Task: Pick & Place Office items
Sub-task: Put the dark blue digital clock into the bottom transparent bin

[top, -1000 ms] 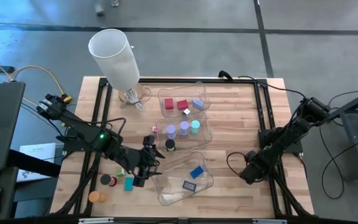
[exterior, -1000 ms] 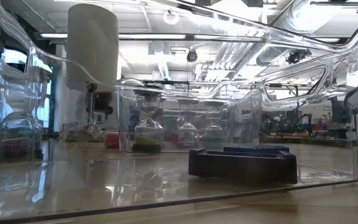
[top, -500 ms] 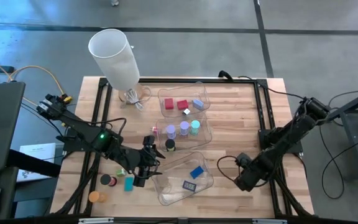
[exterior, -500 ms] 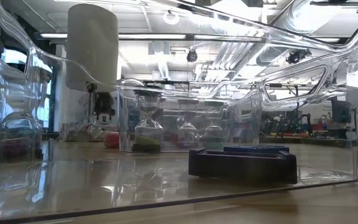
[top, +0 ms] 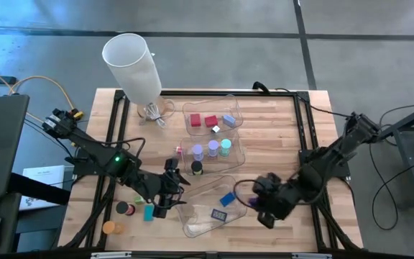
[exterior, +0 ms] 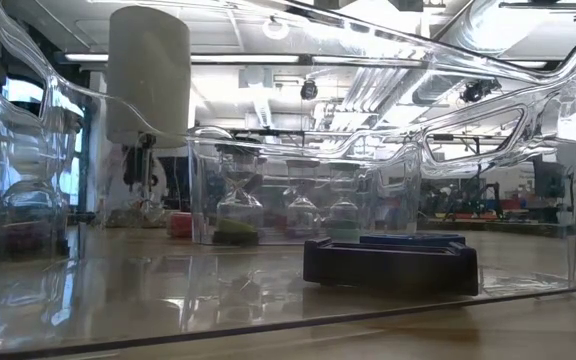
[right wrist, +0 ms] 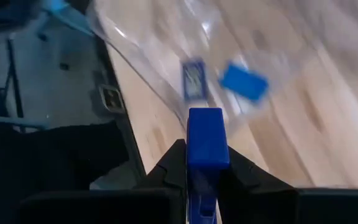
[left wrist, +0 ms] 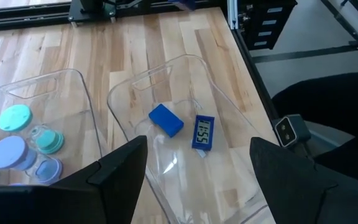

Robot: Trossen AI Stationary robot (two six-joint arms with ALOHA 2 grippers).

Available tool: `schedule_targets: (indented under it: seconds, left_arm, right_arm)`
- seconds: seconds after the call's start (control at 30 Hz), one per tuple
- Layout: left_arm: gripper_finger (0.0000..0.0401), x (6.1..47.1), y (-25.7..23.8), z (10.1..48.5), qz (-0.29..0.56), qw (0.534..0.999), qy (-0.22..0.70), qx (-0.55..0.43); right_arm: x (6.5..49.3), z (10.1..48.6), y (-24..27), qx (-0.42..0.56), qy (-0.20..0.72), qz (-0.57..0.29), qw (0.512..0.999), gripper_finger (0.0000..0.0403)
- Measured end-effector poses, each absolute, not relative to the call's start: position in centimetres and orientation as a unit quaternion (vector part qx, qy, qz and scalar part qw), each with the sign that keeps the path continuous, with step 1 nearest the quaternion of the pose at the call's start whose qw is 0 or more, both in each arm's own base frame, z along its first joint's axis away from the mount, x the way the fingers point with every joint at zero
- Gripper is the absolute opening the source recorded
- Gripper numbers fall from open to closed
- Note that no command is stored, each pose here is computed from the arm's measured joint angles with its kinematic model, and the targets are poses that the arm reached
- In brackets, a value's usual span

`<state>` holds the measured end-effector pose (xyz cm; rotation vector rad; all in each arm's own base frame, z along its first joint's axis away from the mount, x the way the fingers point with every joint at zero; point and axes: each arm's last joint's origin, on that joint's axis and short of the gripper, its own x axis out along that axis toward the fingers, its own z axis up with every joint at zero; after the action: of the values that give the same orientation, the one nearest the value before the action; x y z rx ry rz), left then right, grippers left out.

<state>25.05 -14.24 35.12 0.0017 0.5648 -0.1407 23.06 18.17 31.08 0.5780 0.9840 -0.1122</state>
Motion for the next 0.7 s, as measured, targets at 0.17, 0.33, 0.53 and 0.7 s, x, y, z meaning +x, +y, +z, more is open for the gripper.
schedule_targets:
  seconds: [0.17,0.33,0.53,0.7]
  left_arm:
    - [0.0277,25.0,-14.6,35.2,-0.075,0.959,0.273,-0.002]
    - [0.0277,25.0,-14.6,35.3,-0.077,0.961,0.267,-0.004]
    - [0.0277,25.1,-14.7,35.5,-0.075,0.963,0.257,-0.022]
    - [0.0277,25.2,-14.8,35.7,-0.075,0.965,0.249,-0.041]
  right_arm:
    - [27.6,30.2,17.6,0.212,0.443,0.007,0.871,0.0037]
    - [31.8,28.4,16.9,0.144,0.414,0.055,0.897,0.0037]
    - [35.5,27.2,16.9,0.091,0.361,0.105,0.922,0.0037]
    - [37.5,24.1,15.9,0.095,0.398,0.080,0.909,0.0037]
